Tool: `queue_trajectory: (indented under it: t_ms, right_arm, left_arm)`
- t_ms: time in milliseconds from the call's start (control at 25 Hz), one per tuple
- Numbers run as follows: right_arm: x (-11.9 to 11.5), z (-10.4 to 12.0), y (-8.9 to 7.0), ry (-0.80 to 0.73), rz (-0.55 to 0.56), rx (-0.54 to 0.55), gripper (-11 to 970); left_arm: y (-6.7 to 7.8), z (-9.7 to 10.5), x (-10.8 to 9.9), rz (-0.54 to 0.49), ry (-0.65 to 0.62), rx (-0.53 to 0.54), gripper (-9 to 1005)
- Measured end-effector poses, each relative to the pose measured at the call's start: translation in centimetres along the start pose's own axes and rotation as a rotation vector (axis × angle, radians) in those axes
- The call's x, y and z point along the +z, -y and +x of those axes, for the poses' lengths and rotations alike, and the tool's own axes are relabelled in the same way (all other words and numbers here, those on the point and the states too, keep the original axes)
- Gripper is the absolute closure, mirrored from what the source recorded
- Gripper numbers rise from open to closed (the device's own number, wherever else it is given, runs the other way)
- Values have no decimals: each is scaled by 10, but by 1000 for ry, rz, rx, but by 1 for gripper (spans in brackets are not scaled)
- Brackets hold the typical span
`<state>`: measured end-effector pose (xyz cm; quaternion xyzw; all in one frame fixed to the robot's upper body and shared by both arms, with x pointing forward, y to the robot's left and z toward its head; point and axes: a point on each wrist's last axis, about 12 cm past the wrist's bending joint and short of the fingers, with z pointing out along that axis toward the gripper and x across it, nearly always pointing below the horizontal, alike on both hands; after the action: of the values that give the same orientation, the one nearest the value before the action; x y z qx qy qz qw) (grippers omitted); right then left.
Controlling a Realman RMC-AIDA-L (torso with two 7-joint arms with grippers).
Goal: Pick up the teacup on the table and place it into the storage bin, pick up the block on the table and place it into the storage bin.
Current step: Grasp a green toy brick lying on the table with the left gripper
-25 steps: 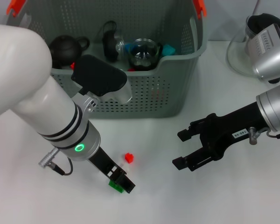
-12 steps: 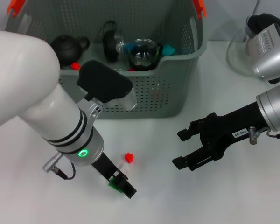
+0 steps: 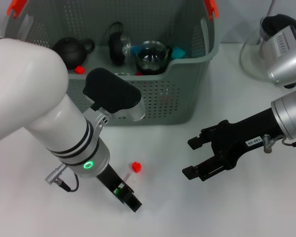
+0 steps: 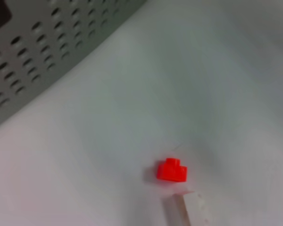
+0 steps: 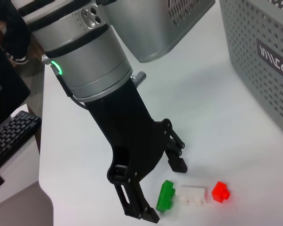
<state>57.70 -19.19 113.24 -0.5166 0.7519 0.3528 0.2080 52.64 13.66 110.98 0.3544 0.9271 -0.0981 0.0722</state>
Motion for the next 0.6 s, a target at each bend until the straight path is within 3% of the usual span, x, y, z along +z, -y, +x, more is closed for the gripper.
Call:
queue_trajectory:
  t_ms: [320,480,600]
  right_arm:
    - [-1,-1,0,1,5,-3,30]
    - [-2,-1,1,2,6,-2,29]
    - [-2,-1,1,3,7,-3,30]
  left_arm:
    - [2,-2,0,-12,-7,21,125]
    - [3,-3,0,-10,-5,22,346]
    - [3,-3,-1,-12,-5,19,353]
